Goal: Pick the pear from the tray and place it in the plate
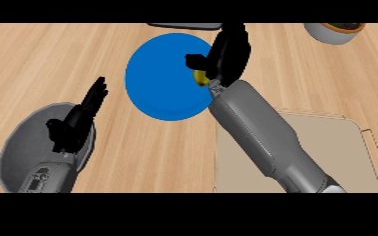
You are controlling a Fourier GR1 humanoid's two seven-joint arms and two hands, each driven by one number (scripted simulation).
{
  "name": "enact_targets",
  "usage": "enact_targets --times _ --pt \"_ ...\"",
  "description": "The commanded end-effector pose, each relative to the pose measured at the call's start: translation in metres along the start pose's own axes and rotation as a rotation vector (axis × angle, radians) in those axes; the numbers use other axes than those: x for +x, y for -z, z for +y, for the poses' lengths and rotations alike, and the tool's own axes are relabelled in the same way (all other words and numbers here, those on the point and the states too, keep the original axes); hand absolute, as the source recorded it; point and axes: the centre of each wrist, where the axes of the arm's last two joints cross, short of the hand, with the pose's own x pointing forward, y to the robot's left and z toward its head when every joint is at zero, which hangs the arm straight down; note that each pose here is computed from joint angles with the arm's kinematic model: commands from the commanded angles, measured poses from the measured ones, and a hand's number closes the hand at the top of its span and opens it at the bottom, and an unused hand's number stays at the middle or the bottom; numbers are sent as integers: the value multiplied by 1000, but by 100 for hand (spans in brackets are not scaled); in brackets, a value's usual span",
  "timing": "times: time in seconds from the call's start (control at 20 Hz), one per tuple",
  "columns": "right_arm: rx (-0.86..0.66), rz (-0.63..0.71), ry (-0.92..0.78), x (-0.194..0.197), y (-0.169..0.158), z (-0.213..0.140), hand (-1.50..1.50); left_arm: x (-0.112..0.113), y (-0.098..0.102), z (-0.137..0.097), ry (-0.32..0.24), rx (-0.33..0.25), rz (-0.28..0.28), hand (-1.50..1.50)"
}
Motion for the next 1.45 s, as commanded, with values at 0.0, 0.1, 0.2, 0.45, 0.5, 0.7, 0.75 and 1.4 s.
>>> enact_targets --times 0.0,0.1,0.2,0.45,0.5,0.7,0.75,1.4 --pt "-118 169 258 -5 1 0 -150 -11 -8 2 3 24 9 0" --pt "-156 169 357 -9 2 -3 -150 -14 -15 15 5 29 21 0" --pt "-133 192 440 -23 -21 -3 -150 -7 -9 14 -4 44 22 0" --pt "-155 171 488 -69 -61 1 -150 -10 -19 16 -8 82 31 0" --pt "-132 164 504 -73 -76 -3 -150 -10 -15 16 -26 90 43 0" --pt "-114 113 484 -97 -103 -21 -150 -1 -25 22 -20 88 39 0" --pt "-74 105 468 -113 -104 -40 -150 -15 -33 10 -4 112 42 0" --pt "-58 59 407 -174 -128 -63 -150 -22 -18 14 -9 93 33 0"
